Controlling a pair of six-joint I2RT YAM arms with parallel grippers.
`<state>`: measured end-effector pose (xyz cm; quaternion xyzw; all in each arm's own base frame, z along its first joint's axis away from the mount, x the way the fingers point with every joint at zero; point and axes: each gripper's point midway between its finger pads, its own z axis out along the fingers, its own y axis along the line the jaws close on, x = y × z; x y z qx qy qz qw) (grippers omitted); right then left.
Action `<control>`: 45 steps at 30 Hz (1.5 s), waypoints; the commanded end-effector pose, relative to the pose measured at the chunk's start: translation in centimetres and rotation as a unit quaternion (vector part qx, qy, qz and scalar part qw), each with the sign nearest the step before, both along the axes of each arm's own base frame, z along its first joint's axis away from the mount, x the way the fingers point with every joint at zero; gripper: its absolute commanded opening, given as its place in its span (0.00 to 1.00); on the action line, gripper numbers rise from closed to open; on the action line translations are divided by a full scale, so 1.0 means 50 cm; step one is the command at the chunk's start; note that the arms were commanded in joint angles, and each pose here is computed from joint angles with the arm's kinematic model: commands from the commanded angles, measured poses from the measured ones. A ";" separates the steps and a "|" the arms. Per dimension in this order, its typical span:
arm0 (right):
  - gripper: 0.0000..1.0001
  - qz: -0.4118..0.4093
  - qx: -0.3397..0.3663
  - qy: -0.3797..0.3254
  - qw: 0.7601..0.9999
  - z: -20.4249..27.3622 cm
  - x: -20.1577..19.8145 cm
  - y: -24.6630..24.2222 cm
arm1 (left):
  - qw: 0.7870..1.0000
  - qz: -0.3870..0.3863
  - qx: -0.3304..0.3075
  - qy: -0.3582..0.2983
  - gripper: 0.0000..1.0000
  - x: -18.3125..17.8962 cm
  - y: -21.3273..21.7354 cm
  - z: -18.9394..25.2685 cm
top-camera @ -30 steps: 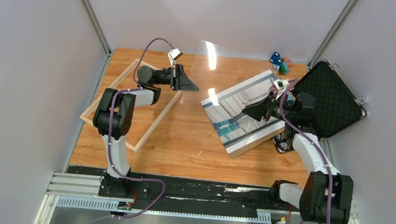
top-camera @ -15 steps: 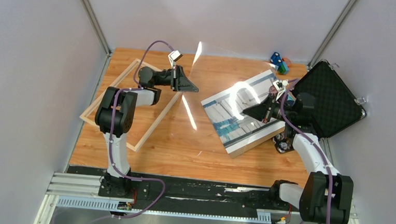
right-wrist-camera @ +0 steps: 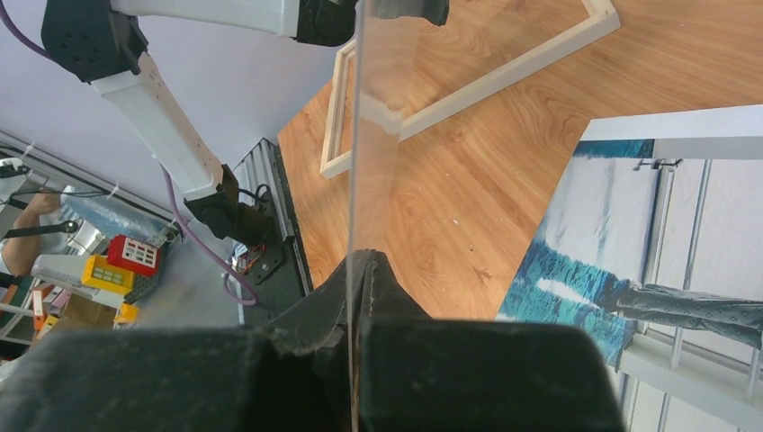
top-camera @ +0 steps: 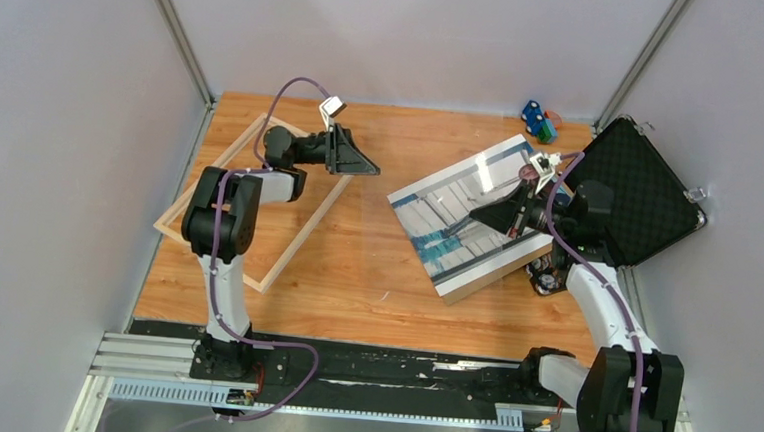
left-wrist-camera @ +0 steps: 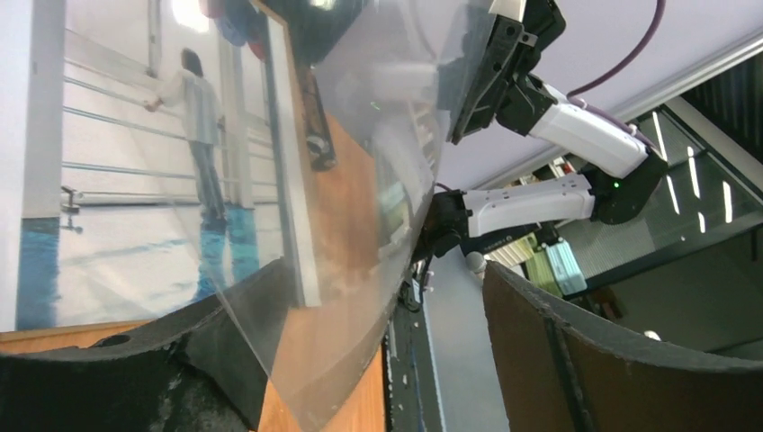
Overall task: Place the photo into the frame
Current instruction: Pick up the photo frame item at the center of the board, then move the photo frame to the center of the board.
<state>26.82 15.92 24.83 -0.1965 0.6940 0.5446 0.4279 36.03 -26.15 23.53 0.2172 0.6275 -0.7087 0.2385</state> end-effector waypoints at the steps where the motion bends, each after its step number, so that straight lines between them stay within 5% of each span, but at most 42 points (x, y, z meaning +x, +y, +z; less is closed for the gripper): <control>1: 0.00 -0.014 0.002 -0.018 1.000 0.022 0.009 -0.003 | 0.999 0.022 0.003 -0.049 0.94 0.023 0.015 0.009; 9: 0.00 -0.066 -0.006 0.011 0.998 0.005 0.047 -0.016 | 0.991 0.100 0.049 -0.071 1.00 0.073 0.088 0.010; 12: 0.00 -0.083 -0.005 0.031 0.996 -0.005 0.061 -0.021 | 0.984 0.128 0.112 -0.050 1.00 0.074 0.108 -0.016; 13: 0.00 -0.087 -0.005 0.036 0.996 -0.008 0.065 -0.022 | 0.976 0.133 0.132 -0.107 1.00 0.082 0.114 -0.015; 20: 0.00 -0.107 0.016 0.060 0.992 0.004 0.088 -0.025 | 0.948 0.203 0.233 -0.078 1.00 0.072 0.196 -0.034; 30: 0.00 -0.152 0.056 0.113 0.980 0.034 0.137 -0.035 | 0.834 0.366 0.411 -0.034 1.00 0.123 0.428 -0.066; 37: 0.00 -0.161 0.064 0.131 0.976 0.017 0.148 -0.037 | 0.708 0.430 0.560 -0.025 1.00 0.142 0.648 -0.122; 45: 0.00 -0.160 0.056 0.126 0.978 -0.001 0.139 -0.037 | 0.644 0.403 0.651 0.018 1.00 0.162 0.805 -0.218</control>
